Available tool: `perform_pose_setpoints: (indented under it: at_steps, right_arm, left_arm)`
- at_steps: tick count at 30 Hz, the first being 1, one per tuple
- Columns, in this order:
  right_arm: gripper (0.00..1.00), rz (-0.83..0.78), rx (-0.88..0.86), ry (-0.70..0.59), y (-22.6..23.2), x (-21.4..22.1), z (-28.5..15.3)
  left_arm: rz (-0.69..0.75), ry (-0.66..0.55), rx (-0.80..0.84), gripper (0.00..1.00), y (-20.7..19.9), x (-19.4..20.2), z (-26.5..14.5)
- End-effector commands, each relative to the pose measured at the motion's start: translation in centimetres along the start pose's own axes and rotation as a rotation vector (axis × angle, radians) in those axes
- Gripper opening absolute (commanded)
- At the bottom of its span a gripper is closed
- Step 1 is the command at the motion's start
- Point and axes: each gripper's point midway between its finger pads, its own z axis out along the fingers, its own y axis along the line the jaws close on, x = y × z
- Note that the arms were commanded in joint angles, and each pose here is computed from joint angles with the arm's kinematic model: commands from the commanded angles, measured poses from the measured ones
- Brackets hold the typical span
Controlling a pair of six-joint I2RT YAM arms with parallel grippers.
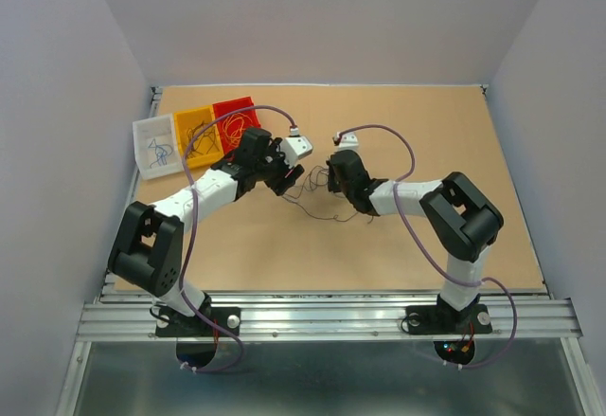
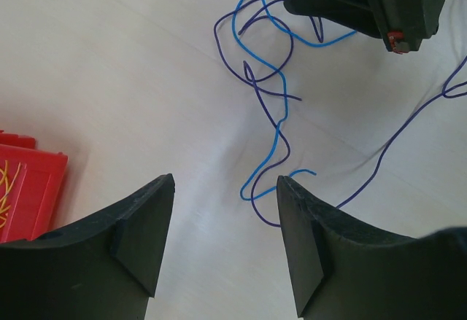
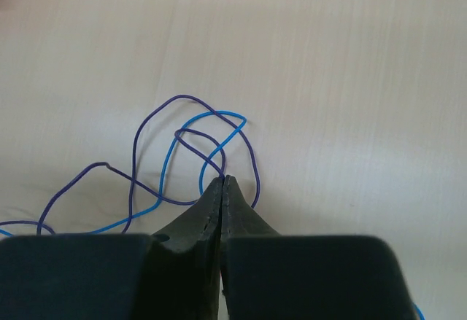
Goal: Untangle the cables
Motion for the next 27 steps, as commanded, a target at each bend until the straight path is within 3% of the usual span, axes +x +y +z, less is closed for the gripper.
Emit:
perform_pose_setpoints:
  at_steps: [1, 11, 14, 20, 27]
  right_arm:
    - [0.0, 0.03, -0.029, -0.109, 0.6, -5.1, -2.2]
    - [0.01, 0.057, -0.425, -0.395, 5.1, -17.8, -16.4]
    - [0.01, 0.058, -0.496, -0.469, 6.0, -21.8, -20.2]
    - [0.0, 0.03, -0.689, -0.514, 8.6, -25.2, -25.7]
    - [0.01, 0.021, -0.852, -0.55, 11.2, -28.1, -29.3]
  left_arm:
    - [0.025, -0.058, 0.001, 0.69, 0.4, -1.7, -0.6]
    - [0.031, -0.109, 0.026, 0.69, 0.3, -2.3, -0.7]
    - [-0.023, -0.198, 0.013, 0.69, 1.7, -3.5, -2.4]
    - [-0.138, -0.45, -0.037, 0.73, 6.8, -5.7, -10.0]
    - [-0.03, -0.615, 0.016, 0.81, 4.8, -7.8, -15.1]
